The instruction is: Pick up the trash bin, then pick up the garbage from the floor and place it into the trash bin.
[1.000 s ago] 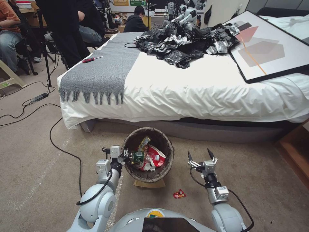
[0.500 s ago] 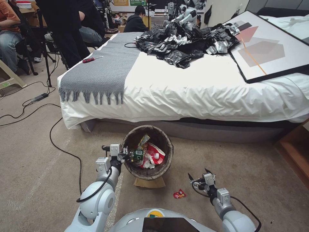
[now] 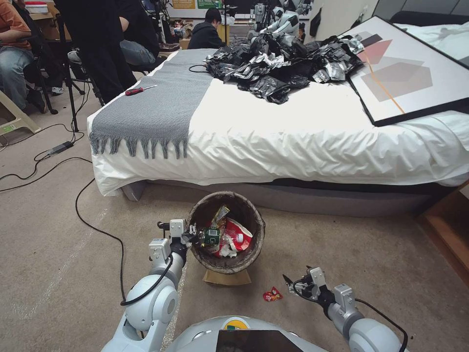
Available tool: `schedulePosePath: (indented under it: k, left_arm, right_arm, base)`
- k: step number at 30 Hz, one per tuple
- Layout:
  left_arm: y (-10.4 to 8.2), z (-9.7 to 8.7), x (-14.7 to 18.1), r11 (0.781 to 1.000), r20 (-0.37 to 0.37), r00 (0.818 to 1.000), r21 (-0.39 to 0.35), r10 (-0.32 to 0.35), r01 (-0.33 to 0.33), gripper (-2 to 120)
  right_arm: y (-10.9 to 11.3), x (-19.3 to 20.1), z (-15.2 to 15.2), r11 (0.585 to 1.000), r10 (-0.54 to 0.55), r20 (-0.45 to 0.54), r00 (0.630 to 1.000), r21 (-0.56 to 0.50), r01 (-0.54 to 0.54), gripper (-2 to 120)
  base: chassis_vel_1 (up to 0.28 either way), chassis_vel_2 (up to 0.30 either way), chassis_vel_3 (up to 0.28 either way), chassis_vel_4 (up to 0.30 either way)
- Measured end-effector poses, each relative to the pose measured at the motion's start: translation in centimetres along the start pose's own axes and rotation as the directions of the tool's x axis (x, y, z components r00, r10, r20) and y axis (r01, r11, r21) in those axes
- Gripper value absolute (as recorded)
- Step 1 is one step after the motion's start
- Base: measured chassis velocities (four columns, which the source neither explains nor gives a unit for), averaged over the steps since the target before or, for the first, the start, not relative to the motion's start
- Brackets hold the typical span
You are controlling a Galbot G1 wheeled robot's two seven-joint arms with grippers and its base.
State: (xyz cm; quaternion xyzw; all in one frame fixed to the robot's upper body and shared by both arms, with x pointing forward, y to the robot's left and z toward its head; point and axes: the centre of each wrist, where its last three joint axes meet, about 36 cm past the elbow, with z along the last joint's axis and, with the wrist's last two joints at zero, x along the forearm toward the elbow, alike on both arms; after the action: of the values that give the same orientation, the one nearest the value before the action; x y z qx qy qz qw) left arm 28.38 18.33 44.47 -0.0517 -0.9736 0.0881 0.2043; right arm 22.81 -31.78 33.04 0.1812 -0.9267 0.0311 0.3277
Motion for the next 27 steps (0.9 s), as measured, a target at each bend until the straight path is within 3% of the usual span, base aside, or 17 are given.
schedulePosePath:
  k: [2,10,27]
  left_arm:
    - [0.0,0.0,0.0,1.000,-0.001,1.000,-0.001,0.000,0.000,0]
    - [0.0,0.1,0.1,1.000,-0.005,1.000,-0.003,-0.004,0.004,0]
    - [-0.4,0.3,0.0,1.000,-0.010,1.000,-0.003,-0.008,0.008,0]
  right_arm:
    - [-0.6,-0.5,0.0,0.998,-0.056,-0.022,0.998,0.026,0.057,100]
    - [-1.0,-2.9,0.0,0.991,-0.110,-0.063,0.992,0.068,0.114,100]
    - [-1.8,-6.0,2.0,0.965,-0.158,-0.138,0.978,0.188,0.183,100]
  base:
    - [0.000,0.000,0.000,0.000]
    - [0.000,0.000,0.000,0.000]
    - [0.000,0.000,0.000,0.000]
